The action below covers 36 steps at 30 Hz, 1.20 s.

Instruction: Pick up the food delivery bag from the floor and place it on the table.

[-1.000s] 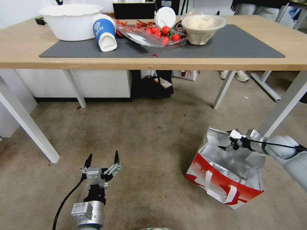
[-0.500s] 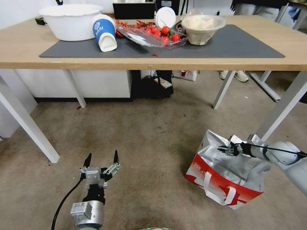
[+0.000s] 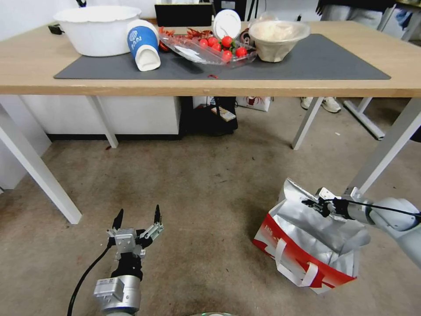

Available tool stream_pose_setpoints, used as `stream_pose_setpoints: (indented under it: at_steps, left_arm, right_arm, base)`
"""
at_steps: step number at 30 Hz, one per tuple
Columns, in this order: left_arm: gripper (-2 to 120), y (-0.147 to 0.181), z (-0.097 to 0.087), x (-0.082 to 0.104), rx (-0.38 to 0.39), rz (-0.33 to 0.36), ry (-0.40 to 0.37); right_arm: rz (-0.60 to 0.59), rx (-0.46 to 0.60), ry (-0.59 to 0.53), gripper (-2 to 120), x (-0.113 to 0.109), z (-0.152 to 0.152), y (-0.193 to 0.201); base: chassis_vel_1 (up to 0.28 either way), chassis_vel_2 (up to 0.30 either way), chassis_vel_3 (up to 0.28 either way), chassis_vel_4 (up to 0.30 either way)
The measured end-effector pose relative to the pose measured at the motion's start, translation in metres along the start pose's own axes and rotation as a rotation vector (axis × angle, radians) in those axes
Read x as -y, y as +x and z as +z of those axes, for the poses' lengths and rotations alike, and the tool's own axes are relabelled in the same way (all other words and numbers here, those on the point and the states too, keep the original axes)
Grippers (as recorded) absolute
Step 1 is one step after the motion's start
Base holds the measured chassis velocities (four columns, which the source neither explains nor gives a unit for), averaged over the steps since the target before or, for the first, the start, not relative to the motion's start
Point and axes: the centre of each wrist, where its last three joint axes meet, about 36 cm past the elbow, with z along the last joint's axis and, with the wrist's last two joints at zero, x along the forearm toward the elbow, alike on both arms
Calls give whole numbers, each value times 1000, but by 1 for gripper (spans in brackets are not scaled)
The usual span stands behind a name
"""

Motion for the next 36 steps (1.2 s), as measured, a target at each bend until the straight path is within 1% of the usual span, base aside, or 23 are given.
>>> stream_pose_setpoints:
  at_steps: [2,5,6,8,10,14,15,18,19,22,23,26,30,36]
  left_arm:
    - [100,0,0,0,2,0,1]
    - [100,0,-1,0,7,-1,3]
    - [100,0,-1,0,7,-1,3]
    - [100,0,-3,0,14,-1,5]
    - [100,0,-4,0,16,-1,5]
    - [100,0,-7,0,26,-2,8]
    - [100,0,-7,0,26,-2,8]
    - [100,-1,-8,-1,42,-6,11]
    - [100,-1,-8,-1,42,-6,11]
    - [100,-1,-10,-2,61,-5,20]
    - [100,-1,-10,-2,61,-5,20]
    - [100,0,-14,-2,67,-2,27]
    - [100,0,-16,-1,71,-5,27]
    - [100,-1,-17,-1,80,-5,14]
  right_arm:
    - [-7,11,-3,0,0,-1,3]
    - [-47,64,-22,0,-2,-8,17]
    - [-47,64,-22,0,-2,-8,17]
    - [-98,120,-31,0,-4,-21,28]
    - [-119,137,-32,0,-5,-26,32]
    - [-246,202,-15,0,-13,-57,49]
    - [-246,202,-15,0,-13,-57,49]
    - [-346,203,26,0,-19,-80,57]
    - [-346,203,26,0,-19,-80,57]
    - [-415,190,72,0,-23,-99,65]
    - [-415,190,72,0,-23,-99,65]
    - [-481,171,124,0,-29,-117,74]
    - [-508,170,149,0,-32,-126,79]
    - [-512,169,151,0,-30,-128,83]
  base:
    - [0,0,0,0]
    - [0,0,0,0]
    - [0,0,0,0]
    - [0,0,0,0]
    - [0,0,0,0]
    - [0,0,0,0]
    - [0,0,0,0]
    - [0,0,0,0]
    - [0,0,0,0]
    - [0,0,0,0]
    - [0,0,0,0]
    - [0,0,0,0]
    - [0,0,0,0]
    - [0,0,0,0]
